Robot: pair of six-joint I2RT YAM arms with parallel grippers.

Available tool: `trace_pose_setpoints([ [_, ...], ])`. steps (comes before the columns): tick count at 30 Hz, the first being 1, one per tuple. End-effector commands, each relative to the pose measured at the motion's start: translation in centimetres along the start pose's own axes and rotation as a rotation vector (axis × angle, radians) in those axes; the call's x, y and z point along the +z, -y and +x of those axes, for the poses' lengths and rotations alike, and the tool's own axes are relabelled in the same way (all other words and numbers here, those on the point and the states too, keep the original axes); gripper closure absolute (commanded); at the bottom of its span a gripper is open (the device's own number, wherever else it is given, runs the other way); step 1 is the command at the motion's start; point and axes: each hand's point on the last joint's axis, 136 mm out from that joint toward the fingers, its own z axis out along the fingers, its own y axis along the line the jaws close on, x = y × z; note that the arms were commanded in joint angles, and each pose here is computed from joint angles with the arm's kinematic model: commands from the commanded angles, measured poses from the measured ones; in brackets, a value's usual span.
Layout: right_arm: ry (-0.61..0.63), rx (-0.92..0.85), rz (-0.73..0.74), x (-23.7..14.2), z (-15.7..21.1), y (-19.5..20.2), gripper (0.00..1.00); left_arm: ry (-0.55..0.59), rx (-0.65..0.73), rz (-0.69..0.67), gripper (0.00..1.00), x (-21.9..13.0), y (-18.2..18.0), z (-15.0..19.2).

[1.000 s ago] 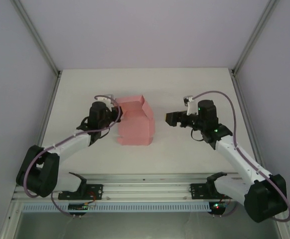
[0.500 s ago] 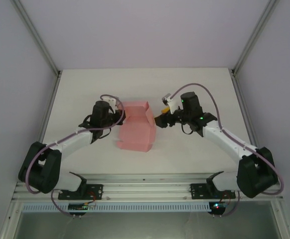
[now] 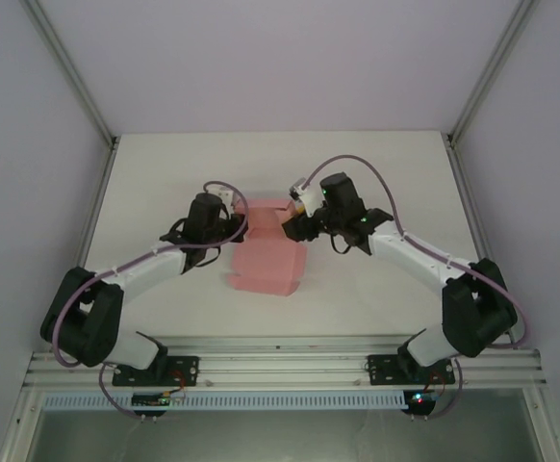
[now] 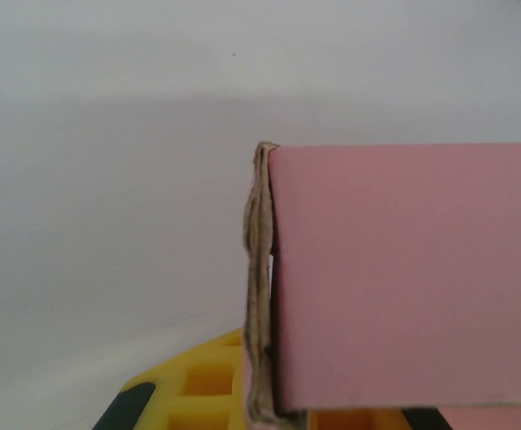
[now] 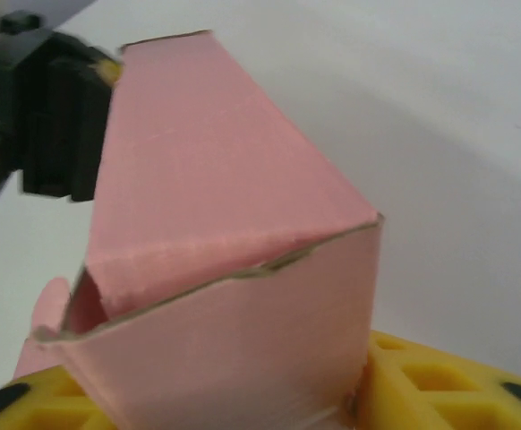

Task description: Assemble paper box

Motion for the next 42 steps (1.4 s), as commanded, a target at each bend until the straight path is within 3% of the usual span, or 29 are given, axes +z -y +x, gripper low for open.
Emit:
trace_pose_setpoints([
  [1,0.033,0.000,0.224,-1.6,-1.4,2.7,0.60,0.015,0.012,-0.021,1.00,-0.1,0.5,-1.1],
  [6,0.035,0.009,0.472,-1.2,-1.1,5.3,0.84,0.004,0.037,-0.064,1.00,-0.1,1.4,-1.0],
  [11,-0.042,0.037,0.813,-1.4,0.7,9.3,1.00,-0.011,-0.055,-0.296,1.00,-0.7,-1.0,-1.3],
  [17,-0.204,0.024,1.197,-4.6,3.1,14.4,1.00,-0.086,-0.177,-0.622,1.00,-2.9,-6.5,-0.1],
  [23,-0.300,-0.018,1.453,-9.4,4.2,17.6,1.00,-0.140,-0.236,-0.908,1.00,-6.5,-12.2,1.7],
  [30,-0.372,-0.102,1.682,-14.0,3.9,19.5,1.00,-0.197,-0.267,-1.002,1.00,-8.5,-14.6,3.2],
  [34,-0.395,-0.116,1.715,-14.9,4.0,19.8,1.00,-0.208,-0.254,-1.041,1.00,-9.1,-15.0,3.0],
  [36,-0.376,-0.069,1.660,-14.3,4.4,19.6,1.00,-0.221,-0.248,-0.998,1.00,-8.3,-14.4,2.9],
  [39,-0.287,0.090,1.324,-9.6,6.0,18.9,1.00,-0.229,-0.242,-0.766,1.00,-4.6,-11.6,2.7],
  [42,-0.105,0.131,1.021,-5.5,4.7,16.2,0.90,-0.199,-0.202,-0.505,1.00,-1.4,-6.7,1.4],
])
